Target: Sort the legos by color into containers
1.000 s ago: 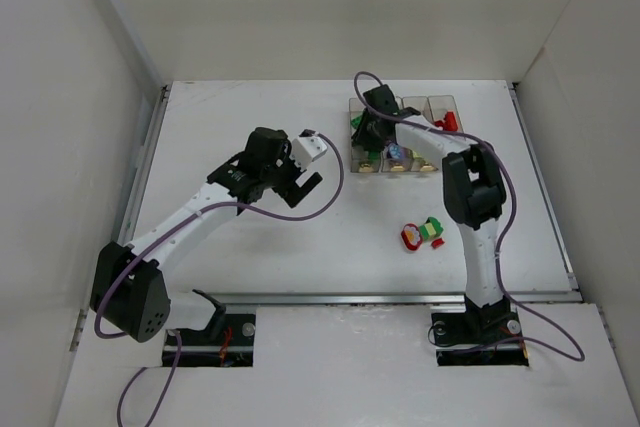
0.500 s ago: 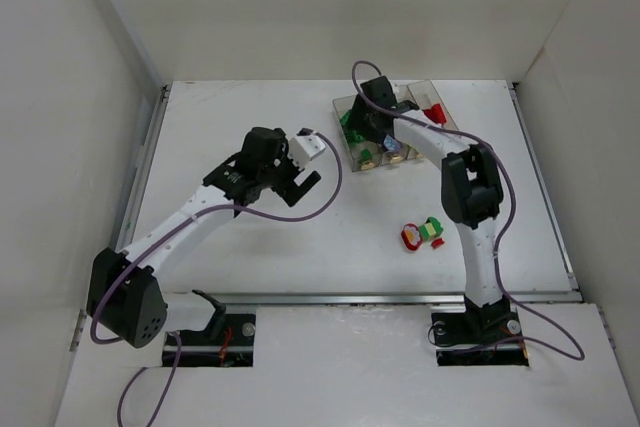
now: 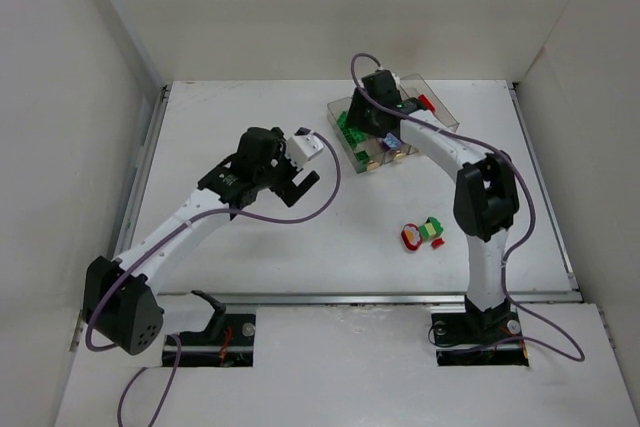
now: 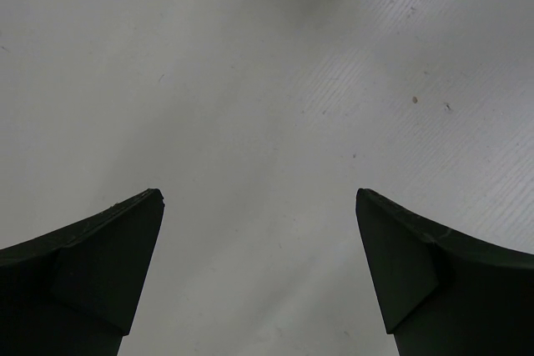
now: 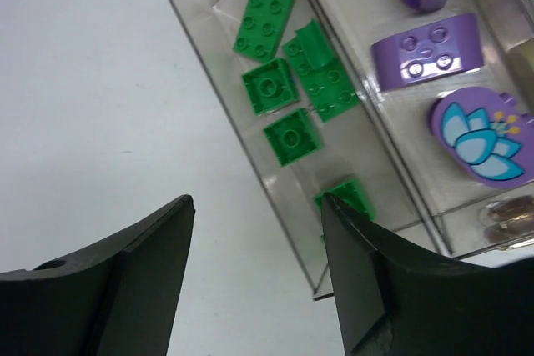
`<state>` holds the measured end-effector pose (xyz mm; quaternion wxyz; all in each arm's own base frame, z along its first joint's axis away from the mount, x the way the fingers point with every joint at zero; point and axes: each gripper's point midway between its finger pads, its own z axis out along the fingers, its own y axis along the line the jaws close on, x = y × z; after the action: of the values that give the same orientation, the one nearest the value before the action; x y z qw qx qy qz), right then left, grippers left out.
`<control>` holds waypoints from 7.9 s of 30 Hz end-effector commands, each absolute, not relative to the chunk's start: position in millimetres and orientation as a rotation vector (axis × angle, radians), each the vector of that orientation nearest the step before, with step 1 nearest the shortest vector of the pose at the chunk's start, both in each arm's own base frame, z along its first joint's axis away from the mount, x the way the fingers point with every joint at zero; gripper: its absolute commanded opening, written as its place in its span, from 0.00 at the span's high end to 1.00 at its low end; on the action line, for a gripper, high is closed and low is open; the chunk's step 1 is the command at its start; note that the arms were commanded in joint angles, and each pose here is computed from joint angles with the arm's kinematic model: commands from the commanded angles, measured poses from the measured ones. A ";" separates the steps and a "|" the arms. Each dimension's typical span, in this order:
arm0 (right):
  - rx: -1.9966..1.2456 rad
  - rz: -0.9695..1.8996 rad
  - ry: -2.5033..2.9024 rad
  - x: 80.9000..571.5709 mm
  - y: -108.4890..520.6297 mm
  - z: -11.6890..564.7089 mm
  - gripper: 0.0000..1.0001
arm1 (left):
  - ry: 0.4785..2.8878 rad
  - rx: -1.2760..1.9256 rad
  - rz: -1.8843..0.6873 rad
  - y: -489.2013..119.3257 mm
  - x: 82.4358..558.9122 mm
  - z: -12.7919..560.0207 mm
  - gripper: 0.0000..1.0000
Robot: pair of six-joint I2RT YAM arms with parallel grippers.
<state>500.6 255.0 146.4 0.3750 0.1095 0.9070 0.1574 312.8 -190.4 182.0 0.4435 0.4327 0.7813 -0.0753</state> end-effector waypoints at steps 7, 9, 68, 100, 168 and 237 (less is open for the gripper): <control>0.036 0.003 2.348 529.0 128.2 149.3 0.35 | 1.885 1.059 -0.194 -186.3 304.0 203.5 0.00; -0.045 -0.027 2.344 540.8 119.6 147.0 0.35 | 1.893 1.062 -0.194 -185.5 302.8 199.5 0.00; 0.066 0.023 2.410 512.6 127.1 121.1 0.15 | 1.925 1.048 -0.168 -178.4 300.2 194.7 0.00; 0.860 0.210 2.487 281.7 45.7 60.5 0.04 | 1.723 1.271 -0.276 -223.0 297.0 199.2 0.00; -0.009 0.154 2.734 258.6 169.8 42.5 0.93 | 1.799 1.229 -0.354 -215.5 268.9 196.5 0.00; -0.535 0.648 1.898 270.5 253.5 250.2 1.00 | 1.183 1.504 -0.517 -345.0 280.8 285.5 1.00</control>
<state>260.3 250.2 240.2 0.4806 -0.2304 0.8025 0.2682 265.7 -340.2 273.9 0.5336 0.6718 0.4640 -0.2205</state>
